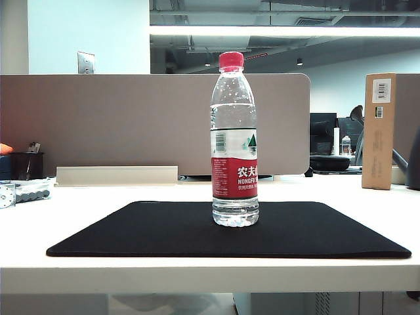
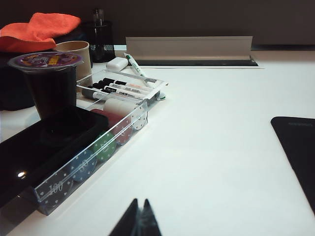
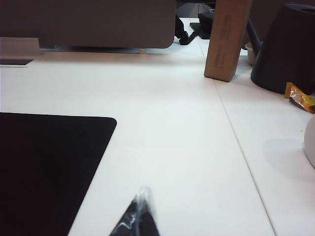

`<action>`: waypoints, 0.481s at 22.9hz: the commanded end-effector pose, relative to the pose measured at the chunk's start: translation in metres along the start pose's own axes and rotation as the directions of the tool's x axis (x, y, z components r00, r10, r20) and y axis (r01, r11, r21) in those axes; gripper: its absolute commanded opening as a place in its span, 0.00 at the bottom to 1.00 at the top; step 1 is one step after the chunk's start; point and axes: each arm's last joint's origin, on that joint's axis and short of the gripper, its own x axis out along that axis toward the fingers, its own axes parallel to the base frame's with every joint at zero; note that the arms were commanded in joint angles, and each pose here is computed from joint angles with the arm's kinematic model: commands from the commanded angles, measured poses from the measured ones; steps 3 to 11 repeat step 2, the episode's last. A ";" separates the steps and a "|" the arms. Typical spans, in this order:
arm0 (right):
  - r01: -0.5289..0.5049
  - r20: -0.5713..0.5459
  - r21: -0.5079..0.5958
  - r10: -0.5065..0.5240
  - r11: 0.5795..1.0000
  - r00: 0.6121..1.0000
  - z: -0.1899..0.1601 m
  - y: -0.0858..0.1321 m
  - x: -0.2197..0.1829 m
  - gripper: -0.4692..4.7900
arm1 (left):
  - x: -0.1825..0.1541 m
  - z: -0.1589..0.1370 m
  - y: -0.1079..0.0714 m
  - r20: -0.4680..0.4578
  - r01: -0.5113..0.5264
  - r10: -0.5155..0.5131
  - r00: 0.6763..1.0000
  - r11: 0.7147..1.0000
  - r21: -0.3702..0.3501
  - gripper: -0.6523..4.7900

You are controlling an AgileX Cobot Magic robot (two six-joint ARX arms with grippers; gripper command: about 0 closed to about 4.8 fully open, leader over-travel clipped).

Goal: Stand the plastic bottle up on the black mouse pad.

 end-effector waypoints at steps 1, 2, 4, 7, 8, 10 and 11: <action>0.000 0.007 0.001 0.000 1.000 1.000 0.000 0.000 0.000 0.09 | 0.000 0.002 0.000 0.011 -0.002 0.002 1.000 1.000 -0.004 0.11; 0.000 0.007 0.001 0.000 1.000 1.000 0.000 0.000 0.000 0.09 | 0.000 0.002 0.000 0.011 -0.002 0.002 1.000 1.000 -0.004 0.11; 0.000 0.007 0.001 0.000 1.000 1.000 0.000 0.000 0.000 0.09 | 0.000 0.002 0.000 0.011 -0.002 0.002 1.000 1.000 -0.004 0.11; 0.000 0.007 0.001 0.000 1.000 1.000 0.000 0.000 0.000 0.09 | 0.000 0.002 0.000 0.011 -0.002 0.002 1.000 1.000 -0.004 0.11; 0.000 0.007 0.001 0.000 1.000 1.000 0.000 0.000 0.000 0.09 | 0.000 0.002 0.000 0.011 -0.002 0.002 1.000 1.000 -0.004 0.11; 0.000 0.007 0.001 0.000 1.000 1.000 0.000 0.000 0.000 0.09 | 0.000 0.002 0.000 0.011 -0.002 0.002 1.000 1.000 -0.004 0.11; 0.000 0.007 0.001 0.000 1.000 1.000 0.000 0.000 0.000 0.09 | 0.000 0.002 0.000 0.011 -0.002 0.002 1.000 1.000 -0.004 0.11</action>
